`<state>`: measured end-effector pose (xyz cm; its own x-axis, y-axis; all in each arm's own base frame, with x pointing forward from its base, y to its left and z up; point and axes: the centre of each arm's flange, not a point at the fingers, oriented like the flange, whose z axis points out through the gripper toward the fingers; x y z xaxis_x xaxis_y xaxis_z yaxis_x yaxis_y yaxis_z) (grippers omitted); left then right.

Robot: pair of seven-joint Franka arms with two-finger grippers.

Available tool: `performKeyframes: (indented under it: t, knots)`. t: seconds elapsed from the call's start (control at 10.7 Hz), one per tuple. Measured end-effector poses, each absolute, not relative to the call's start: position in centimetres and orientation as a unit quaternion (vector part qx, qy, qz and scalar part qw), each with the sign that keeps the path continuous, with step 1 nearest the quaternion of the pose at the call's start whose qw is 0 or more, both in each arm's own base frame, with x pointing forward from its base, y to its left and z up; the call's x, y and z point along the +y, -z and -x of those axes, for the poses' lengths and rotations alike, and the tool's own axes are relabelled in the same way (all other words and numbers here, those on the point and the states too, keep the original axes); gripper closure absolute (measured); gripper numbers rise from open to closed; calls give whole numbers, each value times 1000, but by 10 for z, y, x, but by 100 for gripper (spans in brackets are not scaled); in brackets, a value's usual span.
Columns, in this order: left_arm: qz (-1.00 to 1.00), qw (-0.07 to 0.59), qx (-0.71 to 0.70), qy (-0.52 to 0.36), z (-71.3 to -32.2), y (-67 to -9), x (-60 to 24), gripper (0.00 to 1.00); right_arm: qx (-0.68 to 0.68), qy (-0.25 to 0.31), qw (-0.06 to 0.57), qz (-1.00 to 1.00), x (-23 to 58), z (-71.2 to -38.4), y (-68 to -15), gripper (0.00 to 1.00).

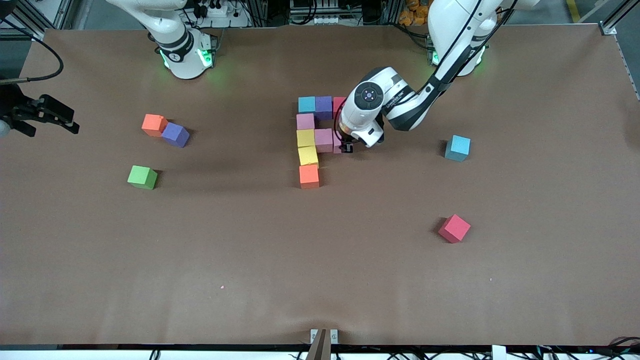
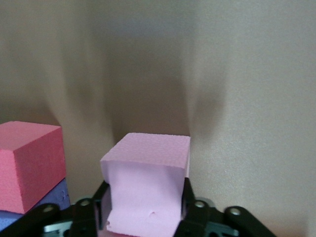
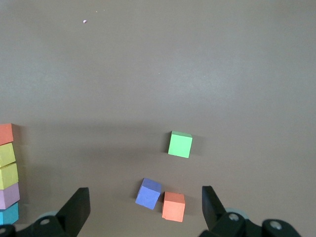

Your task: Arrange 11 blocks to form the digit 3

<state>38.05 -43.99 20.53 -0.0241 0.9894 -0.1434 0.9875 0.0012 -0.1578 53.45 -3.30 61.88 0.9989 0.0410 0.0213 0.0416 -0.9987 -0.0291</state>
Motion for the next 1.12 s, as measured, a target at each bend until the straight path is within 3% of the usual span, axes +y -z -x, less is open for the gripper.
performKeyframes:
  t: [0.28, 0.75, 1.12]
  knots:
    - [724, 5, -681, -106, -381, -207, -441, 0, -18, 10, 15, 1000, -43, -534, -619, 0]
    - [771, 8, -632, -71, -399, -284, -438, 0, -19, 7, 15, 1000, -43, -534, -617, 0]
    - [826, -21, -561, -49, -466, -326, -379, 0, -23, 3, 16, 1000, -43, -536, -612, 0]
